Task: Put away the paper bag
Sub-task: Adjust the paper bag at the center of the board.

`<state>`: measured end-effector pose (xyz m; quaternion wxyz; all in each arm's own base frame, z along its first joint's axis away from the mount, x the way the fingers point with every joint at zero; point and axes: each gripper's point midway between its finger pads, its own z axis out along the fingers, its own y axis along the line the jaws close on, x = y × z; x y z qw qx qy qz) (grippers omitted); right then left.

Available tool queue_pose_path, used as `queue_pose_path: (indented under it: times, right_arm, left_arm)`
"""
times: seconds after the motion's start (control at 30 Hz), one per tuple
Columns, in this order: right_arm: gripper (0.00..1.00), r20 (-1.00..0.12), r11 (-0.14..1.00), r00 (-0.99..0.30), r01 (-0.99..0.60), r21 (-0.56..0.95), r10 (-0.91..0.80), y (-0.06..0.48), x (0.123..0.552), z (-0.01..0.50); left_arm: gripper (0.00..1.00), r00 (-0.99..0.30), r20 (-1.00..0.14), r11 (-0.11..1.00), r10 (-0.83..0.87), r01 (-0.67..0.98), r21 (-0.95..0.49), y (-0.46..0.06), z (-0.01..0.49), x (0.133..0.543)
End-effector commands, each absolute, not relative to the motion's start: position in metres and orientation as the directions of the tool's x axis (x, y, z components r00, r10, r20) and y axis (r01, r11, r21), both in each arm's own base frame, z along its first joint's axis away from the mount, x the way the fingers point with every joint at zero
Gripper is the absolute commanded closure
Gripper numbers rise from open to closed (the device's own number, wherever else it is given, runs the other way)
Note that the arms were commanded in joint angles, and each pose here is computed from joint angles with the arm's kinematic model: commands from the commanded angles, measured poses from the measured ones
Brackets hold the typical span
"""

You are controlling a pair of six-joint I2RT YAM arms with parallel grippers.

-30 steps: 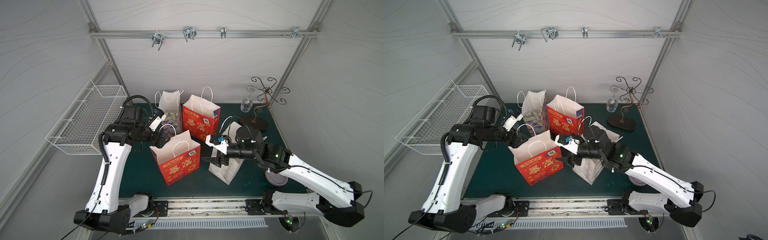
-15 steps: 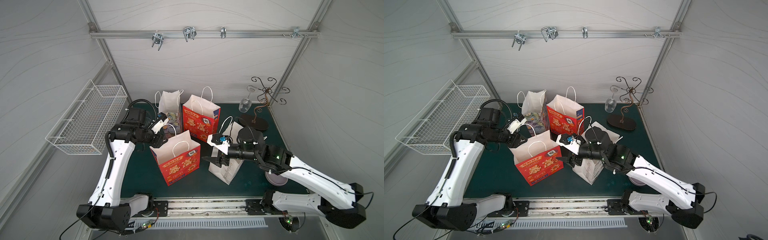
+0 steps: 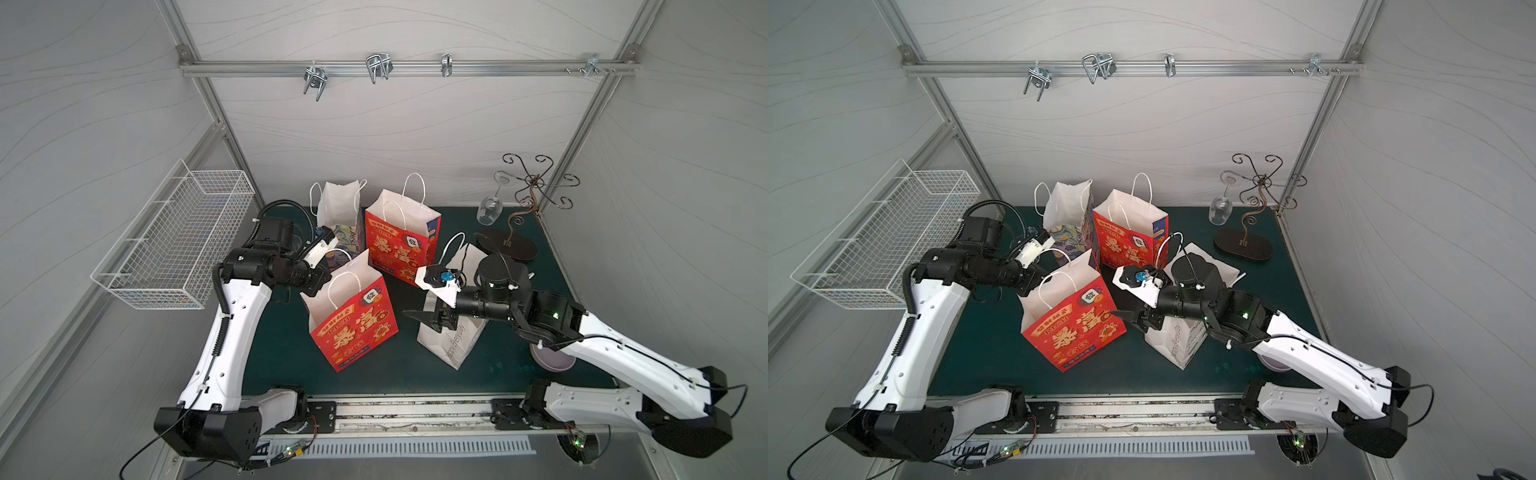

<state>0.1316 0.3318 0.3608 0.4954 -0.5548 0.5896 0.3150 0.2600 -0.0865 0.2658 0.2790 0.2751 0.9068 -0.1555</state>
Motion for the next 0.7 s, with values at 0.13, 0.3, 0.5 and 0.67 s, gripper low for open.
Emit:
queue_pose_path:
  times: [0.13,0.3,0.5,0.67]
  right_arm:
    - [0.20,-0.941,0.202,0.138,-0.958,-0.206,-0.309,0.331,0.134,0.381]
    - [0.21,-0.938,0.201,0.101,-0.964,-0.175,-0.332,0.335,0.136,0.379]
    - [0.22,-0.933,0.186,0.045,-0.975,-0.118,-0.357,0.347,0.133,0.370]
    - [0.22,-0.924,0.193,0.031,-0.975,-0.112,-0.380,0.355,0.129,0.362]
  left_arm:
    - [1.00,-0.658,-0.752,0.959,0.028,0.231,-0.166,-0.059,0.314,0.276]
    - [1.00,-0.614,-0.751,0.954,-0.244,-0.012,-0.299,-0.045,0.329,0.264]
    - [1.00,-0.521,-0.701,0.872,-0.488,-0.248,-0.422,-0.035,0.326,0.251]
    - [1.00,-0.405,-0.629,0.748,-0.663,-0.370,-0.551,-0.038,0.317,0.246]
